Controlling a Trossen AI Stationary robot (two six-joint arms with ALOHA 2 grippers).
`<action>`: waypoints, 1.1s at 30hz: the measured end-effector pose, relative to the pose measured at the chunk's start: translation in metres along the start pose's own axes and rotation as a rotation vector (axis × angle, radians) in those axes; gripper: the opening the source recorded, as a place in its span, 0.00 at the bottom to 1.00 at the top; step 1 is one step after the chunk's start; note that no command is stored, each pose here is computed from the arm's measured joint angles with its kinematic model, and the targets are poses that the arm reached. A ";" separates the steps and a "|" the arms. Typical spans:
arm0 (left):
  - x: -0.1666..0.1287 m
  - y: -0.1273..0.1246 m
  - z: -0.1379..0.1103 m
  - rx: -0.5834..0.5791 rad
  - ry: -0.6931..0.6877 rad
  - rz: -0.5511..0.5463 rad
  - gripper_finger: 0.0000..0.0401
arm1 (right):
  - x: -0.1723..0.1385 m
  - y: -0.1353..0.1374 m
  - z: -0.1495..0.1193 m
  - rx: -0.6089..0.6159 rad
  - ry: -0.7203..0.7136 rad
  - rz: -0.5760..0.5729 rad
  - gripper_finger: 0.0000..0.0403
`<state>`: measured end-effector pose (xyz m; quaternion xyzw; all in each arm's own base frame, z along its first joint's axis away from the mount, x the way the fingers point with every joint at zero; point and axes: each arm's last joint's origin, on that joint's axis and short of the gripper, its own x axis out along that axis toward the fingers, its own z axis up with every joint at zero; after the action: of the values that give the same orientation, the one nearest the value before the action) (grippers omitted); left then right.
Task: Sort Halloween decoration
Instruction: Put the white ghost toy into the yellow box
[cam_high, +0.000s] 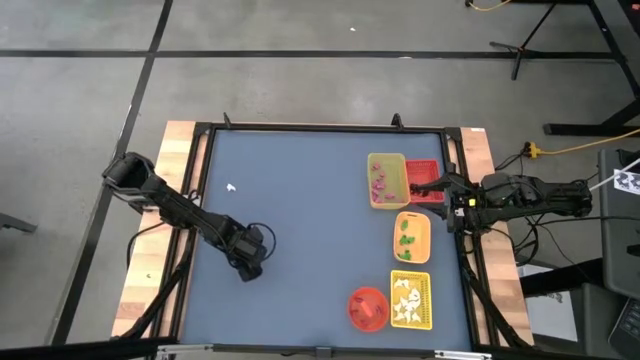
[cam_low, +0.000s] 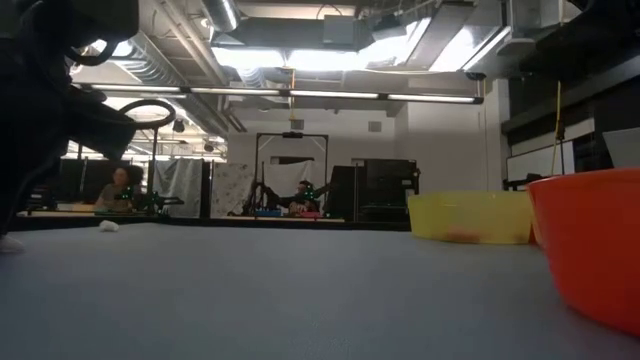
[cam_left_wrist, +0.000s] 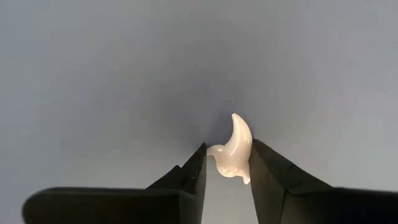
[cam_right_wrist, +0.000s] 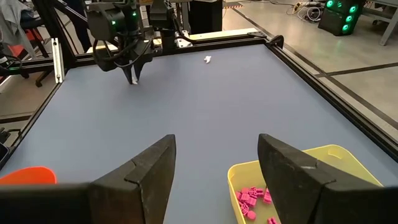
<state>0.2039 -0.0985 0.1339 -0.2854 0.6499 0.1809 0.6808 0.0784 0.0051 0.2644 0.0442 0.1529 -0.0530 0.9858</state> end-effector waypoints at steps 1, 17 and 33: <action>0.000 -0.002 0.001 -0.001 -0.010 -0.018 0.18 | 0.000 0.000 0.000 0.000 0.000 0.000 0.56; -0.019 -0.038 0.029 0.044 -0.228 -0.325 0.12 | 0.000 0.000 0.000 0.000 0.000 0.000 0.56; -0.014 -0.023 0.020 0.039 -0.104 -0.172 0.31 | 0.000 0.000 0.000 0.000 0.001 0.000 0.56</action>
<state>0.2322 -0.1022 0.1513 -0.3173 0.5902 0.1236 0.7319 0.0784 0.0051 0.2643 0.0443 0.1533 -0.0530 0.9858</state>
